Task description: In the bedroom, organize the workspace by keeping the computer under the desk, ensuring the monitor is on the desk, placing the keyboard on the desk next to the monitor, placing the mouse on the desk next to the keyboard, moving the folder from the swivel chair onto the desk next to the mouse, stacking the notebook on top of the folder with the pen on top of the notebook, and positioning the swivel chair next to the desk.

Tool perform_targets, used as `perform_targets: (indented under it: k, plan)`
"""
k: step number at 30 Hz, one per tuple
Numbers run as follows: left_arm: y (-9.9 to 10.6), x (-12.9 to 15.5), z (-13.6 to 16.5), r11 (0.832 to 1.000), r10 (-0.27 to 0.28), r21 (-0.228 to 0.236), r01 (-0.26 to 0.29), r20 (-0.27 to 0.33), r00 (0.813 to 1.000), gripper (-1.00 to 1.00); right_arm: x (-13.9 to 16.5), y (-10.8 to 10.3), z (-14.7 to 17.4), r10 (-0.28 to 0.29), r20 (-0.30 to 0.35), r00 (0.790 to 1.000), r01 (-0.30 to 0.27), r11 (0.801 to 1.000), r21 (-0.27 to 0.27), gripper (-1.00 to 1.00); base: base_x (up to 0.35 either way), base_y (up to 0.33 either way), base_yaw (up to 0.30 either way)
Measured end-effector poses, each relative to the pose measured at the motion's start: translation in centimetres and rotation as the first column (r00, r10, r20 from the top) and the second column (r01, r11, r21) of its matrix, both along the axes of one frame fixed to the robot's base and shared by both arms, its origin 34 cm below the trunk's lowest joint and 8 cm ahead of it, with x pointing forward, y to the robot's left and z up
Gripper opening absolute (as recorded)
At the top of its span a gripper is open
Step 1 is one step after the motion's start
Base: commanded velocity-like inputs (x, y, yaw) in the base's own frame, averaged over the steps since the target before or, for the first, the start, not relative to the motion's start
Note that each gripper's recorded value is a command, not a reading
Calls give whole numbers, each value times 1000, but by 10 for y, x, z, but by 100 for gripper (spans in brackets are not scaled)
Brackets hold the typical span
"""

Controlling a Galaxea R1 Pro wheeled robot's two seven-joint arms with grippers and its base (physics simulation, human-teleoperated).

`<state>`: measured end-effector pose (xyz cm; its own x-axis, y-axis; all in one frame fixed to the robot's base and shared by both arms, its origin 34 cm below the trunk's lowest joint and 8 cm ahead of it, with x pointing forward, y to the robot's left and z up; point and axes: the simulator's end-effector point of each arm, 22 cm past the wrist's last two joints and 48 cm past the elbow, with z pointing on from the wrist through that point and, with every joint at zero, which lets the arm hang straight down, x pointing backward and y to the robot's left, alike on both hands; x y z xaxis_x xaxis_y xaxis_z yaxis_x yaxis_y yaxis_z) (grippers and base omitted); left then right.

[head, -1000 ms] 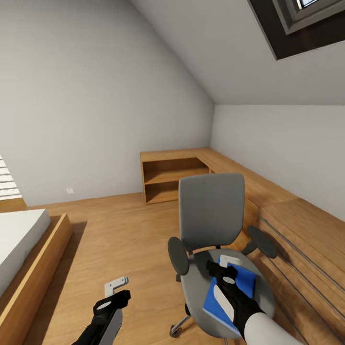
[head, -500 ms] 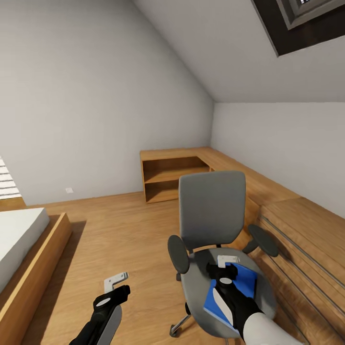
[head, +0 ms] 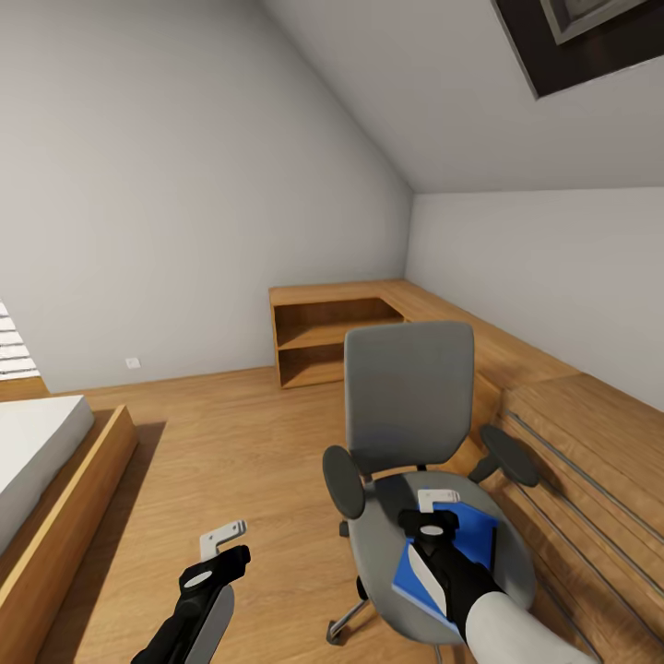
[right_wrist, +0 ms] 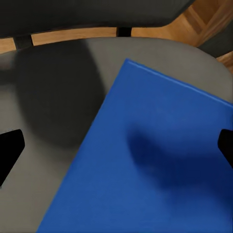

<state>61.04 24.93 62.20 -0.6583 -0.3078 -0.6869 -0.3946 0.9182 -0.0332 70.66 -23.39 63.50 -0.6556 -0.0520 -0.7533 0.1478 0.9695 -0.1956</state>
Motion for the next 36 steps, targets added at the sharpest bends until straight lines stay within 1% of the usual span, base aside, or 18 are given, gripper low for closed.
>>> perform_targets:
  k: [4,7,16,20,27,31,32,36]
  plan:
    - [0,-1,-7,1000,0,0,0,0,1000,100,3,0,-3,-2,30,1000,2,1000,5,100,0,0,66]
    - [0,0,-10,1000,1,0,-1,2,1000,100,3,0,-7,-4,35,999,4,1000,5,100,0,0,180]
    - [2,-1,-12,1000,2,2,-2,-2,1000,100,3,-3,-8,-6,33,999,6,1000,0,100,4,0,54]
    - [4,-2,-13,1000,2,3,-2,-7,1000,100,2,-3,-8,-5,33,999,5,1000,1,100,163,0,3]
    - [5,0,-11,1000,2,8,-2,-1,1000,100,2,-5,-9,-5,31,999,5,1000,-3,100,41,0,0]
    - [5,3,-7,1000,3,5,-3,12,1000,100,2,-6,-9,-6,32,999,6,1000,-4,100,8,0,0]
    - [4,7,-2,1000,4,3,-4,30,1000,100,2,-7,-11,-6,33,999,7,1000,-5,100,2,0,0]
    - [4,9,-4,1000,5,2,-5,44,999,100,1,-7,-18,-7,33,999,7,1000,-7,100,0,0,0]
